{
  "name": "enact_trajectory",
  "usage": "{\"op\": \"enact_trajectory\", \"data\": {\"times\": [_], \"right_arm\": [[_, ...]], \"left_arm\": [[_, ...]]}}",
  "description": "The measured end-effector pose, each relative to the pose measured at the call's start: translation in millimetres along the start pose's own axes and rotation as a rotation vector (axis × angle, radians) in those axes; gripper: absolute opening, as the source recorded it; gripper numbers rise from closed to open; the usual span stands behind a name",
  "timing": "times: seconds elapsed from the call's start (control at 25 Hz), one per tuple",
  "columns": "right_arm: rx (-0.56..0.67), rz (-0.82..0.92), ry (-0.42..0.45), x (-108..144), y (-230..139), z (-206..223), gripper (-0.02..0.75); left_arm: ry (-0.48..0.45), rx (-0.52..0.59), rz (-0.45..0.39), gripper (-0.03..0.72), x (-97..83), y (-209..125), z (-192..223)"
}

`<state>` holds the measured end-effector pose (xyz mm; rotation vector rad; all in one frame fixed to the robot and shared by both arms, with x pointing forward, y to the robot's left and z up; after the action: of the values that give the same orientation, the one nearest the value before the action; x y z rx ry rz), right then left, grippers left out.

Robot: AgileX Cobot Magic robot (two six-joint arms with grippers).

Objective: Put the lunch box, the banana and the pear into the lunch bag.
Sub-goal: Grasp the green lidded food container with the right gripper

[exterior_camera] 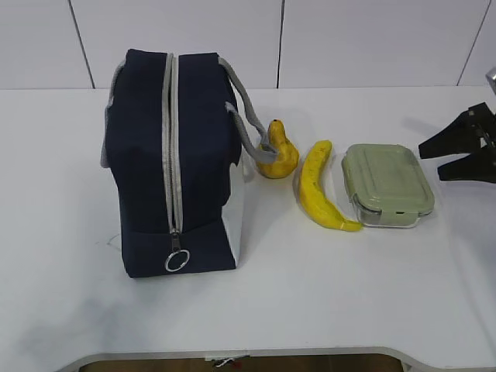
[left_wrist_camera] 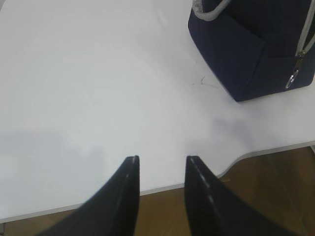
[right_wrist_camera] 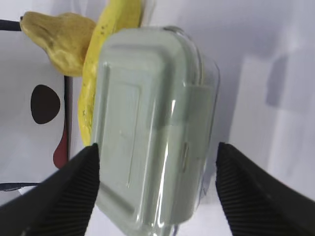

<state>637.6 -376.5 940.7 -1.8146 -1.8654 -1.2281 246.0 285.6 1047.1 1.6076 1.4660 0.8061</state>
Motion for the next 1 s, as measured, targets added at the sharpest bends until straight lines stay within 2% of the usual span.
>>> {"op": "enact_trajectory", "data": {"times": [0.24, 0.72, 1.0], "right_arm": [[0.007, -0.010, 0.005, -6.7, 7.2, 9.3, 0.582], [0.054, 0.027, 0.024, -20.1, -0.9, 29.9, 0.582], [0.062, 0.015, 0.028, -16.2, 0.1, 33.8, 0.581]], "left_arm": [[0.000, 0.000, 0.000, 0.243, 0.0, 0.0, 0.0], [0.000, 0.000, 0.000, 0.243, 0.0, 0.0, 0.0], [0.000, 0.000, 0.000, 0.243, 0.0, 0.0, 0.0]]}}
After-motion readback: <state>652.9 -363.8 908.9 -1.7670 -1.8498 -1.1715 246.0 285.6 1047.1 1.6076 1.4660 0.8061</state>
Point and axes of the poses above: a point on each arm's last joint axis where the gripper is mounted, z pointing out along that axis toward the gripper, x along the wrist's bending axis when the last joint is at zero, y = z × x, the point moved 2 cm from there along z, pointing out along that axis toward the gripper, and after that the axes turned 4 degrees about -z, right-handed, at the moved point
